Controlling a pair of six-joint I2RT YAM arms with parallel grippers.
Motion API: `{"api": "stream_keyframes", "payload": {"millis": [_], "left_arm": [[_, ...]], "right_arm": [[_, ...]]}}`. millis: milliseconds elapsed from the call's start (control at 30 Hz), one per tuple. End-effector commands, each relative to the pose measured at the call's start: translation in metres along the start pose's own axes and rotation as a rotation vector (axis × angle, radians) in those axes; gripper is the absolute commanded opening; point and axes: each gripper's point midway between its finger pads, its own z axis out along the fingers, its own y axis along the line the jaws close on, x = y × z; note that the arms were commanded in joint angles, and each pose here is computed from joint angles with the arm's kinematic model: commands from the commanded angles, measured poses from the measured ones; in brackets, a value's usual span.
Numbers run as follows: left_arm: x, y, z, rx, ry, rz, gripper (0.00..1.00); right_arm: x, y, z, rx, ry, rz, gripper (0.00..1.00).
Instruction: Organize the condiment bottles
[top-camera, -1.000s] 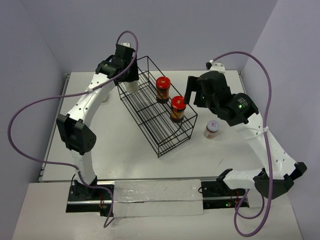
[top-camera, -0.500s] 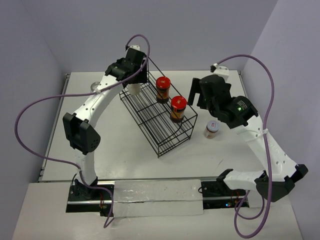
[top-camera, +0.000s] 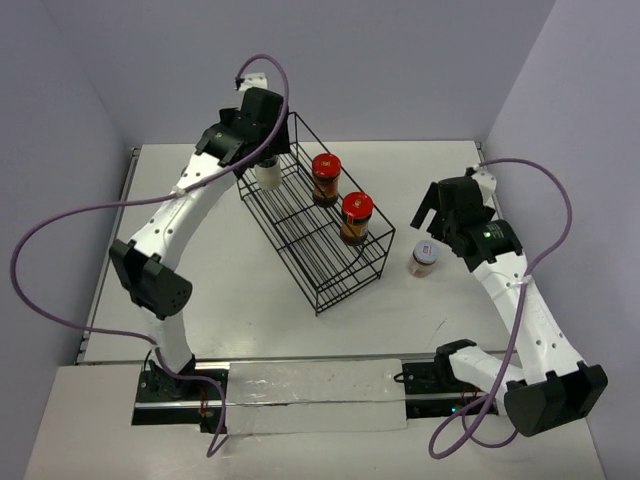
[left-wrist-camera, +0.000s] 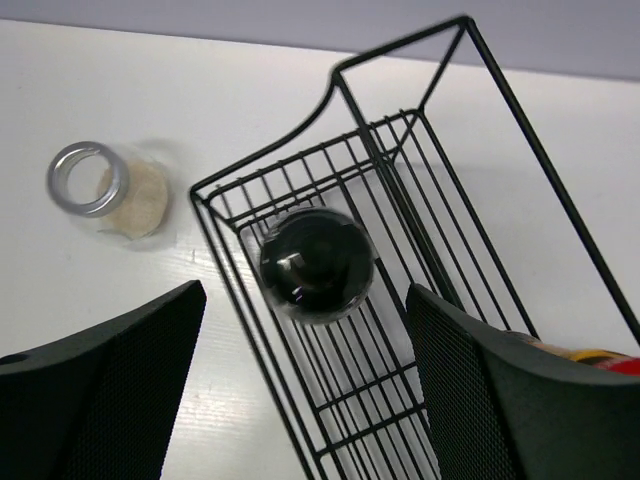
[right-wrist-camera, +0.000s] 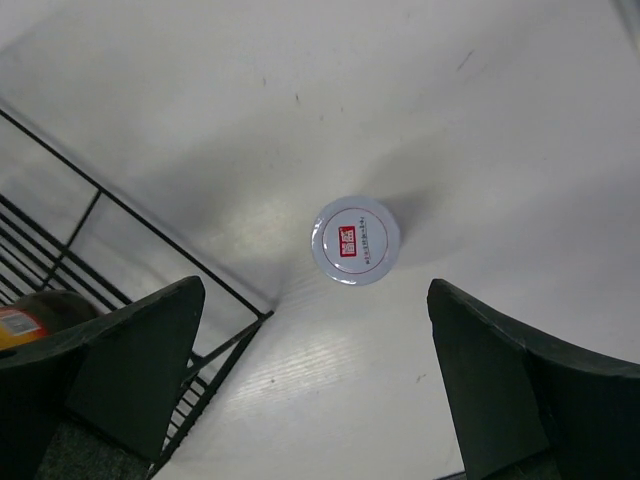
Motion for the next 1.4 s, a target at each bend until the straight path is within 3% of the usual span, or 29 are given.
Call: {"api": "stream_keyframes", "payload": {"millis": [0,267,600,867,1033,1267,1367], "left_arm": [[-0.054,0.036,-0.063,-0.025,-0.183,-0.216,0.90],[-0.034,0.068,-0.088,-0.050,-0.220,-0.333,0.90],[-0.027,0.069,-0.086,-0.058,-0.198,-0.322,0.90],[-0.025,0.065,-0.083,-0.043,-0.194,-0.327,0.90],[-0.025,0.063,-0.082,-0.036,-0.190,-0.328,0.90],[-0.028,0.065,-0.085,-0.036,-0.202,-0.322,0.90],[-0.030,0.068,-0.089,-0.037,-0.208,-0.319,0.90]], "right_arm": [[0.023,0.006,0.028,-0.024,0.043,0.066,1.00],[0.054,-0.009,0.066,0.073,0.105,0.086,1.00],[0.068,-0.020,0.096,0.113,0.160,0.083,1.00],[0.080,-0.025,0.103,0.112,0.187,0.082,0.86],[0.079,-0.025,0.102,0.107,0.181,0.078,0.70],[0.055,-0.027,0.083,0.102,0.102,0.093,0.28],[0.032,-0.026,0.065,0.105,0.053,0.096,0.15]]}}
